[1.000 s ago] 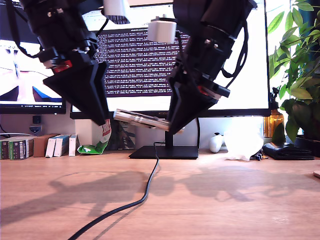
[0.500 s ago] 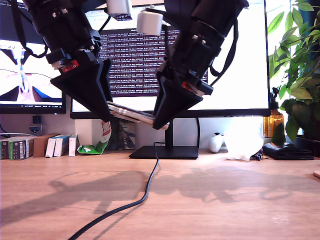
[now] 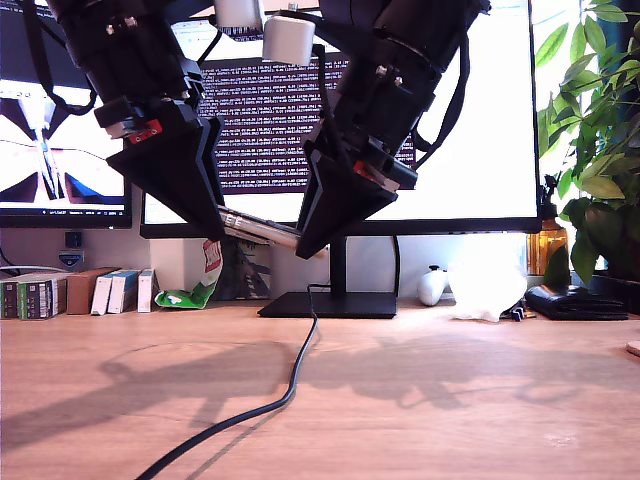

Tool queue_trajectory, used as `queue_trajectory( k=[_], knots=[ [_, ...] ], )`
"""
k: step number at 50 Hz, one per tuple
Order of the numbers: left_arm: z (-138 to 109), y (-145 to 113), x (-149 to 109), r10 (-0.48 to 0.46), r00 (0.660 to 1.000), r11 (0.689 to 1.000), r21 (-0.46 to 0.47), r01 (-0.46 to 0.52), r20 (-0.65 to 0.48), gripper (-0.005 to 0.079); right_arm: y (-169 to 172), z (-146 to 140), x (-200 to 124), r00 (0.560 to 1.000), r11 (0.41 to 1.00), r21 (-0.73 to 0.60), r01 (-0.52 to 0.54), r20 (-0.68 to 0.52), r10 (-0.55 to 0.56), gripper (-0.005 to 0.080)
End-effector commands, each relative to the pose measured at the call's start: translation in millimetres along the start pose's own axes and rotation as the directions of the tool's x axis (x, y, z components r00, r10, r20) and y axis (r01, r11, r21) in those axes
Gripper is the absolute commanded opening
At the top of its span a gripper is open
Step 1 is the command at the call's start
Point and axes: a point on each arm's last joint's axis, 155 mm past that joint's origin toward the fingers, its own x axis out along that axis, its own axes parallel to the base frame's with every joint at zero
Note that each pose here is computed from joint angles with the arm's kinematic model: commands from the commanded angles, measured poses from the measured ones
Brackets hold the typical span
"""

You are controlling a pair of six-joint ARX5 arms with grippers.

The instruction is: Pick the metallic laser pointer with your right arm, pass it to your left arm, then place it down to the left side of the table

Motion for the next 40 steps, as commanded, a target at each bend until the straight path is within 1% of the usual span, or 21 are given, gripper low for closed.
queue_trajectory(
  k=[1, 8, 10, 12, 17, 22, 28, 34, 40],
  knots=[
    [10.9, -7.0, 2.9, -0.020, 1.000, 0.999, 0.030, 0.020, 0.020, -0.0026, 5.5, 9.2, 6.1, 1.000, 1.000, -0.026, -0.012, 0.016, 0.012, -0.0011],
    [11.9, -7.7, 3.2, -0.021, 1.000, 0.999, 0.035, 0.020, 0.020, -0.0022, -1.8, 12.8, 6.0, 0.999, 0.999, -0.032, 0.018, 0.030, -0.017, -0.0010],
    [11.9, -7.8, 3.1, -0.021, 1.000, 0.999, 0.035, 0.020, 0.020, -0.0022, -4.0, 14.0, 5.9, 0.999, 0.999, -0.034, 0.027, 0.035, -0.026, 0.0002],
    [11.9, -7.9, 3.1, -0.020, 1.000, 0.999, 0.036, 0.019, 0.019, -0.0022, -5.5, 14.6, 5.9, 0.999, 0.999, -0.035, 0.033, 0.038, -0.031, 0.0032],
    [11.5, -7.3, 3.1, -0.018, 1.000, 0.999, 0.035, 0.017, 0.017, -0.0022, -5.3, 16.4, 6.1, 0.999, 0.999, -0.038, 0.034, 0.041, -0.033, 0.0137],
    [9.7, -5.7, 3.1, -0.009, 1.000, 0.999, 0.035, 0.009, 0.008, -0.0022, -5.1, 18.2, 6.3, 0.998, 0.998, -0.042, 0.035, 0.044, -0.033, 0.0167],
    [8.2, -4.5, 3.3, -0.002, 1.000, 0.999, 0.035, 0.002, -0.001, -0.0022, -4.1, 21.1, 6.6, 0.998, 0.998, -0.048, 0.035, 0.048, -0.032, 0.0253],
    [8.2, -4.5, 3.1, -0.002, 1.000, 0.999, 0.035, 0.002, -0.001, -0.0022, -2.7, 23.3, 7.0, 0.998, 0.998, -0.053, 0.033, 0.050, -0.030, 0.0259],
    [7.1, -3.5, 3.3, 0.003, 1.000, 0.999, 0.035, -0.003, -0.006, -0.0022, -0.6, 26.7, 7.5, 0.998, 0.998, -0.061, 0.029, 0.054, -0.026, 0.0286]
  ],
)
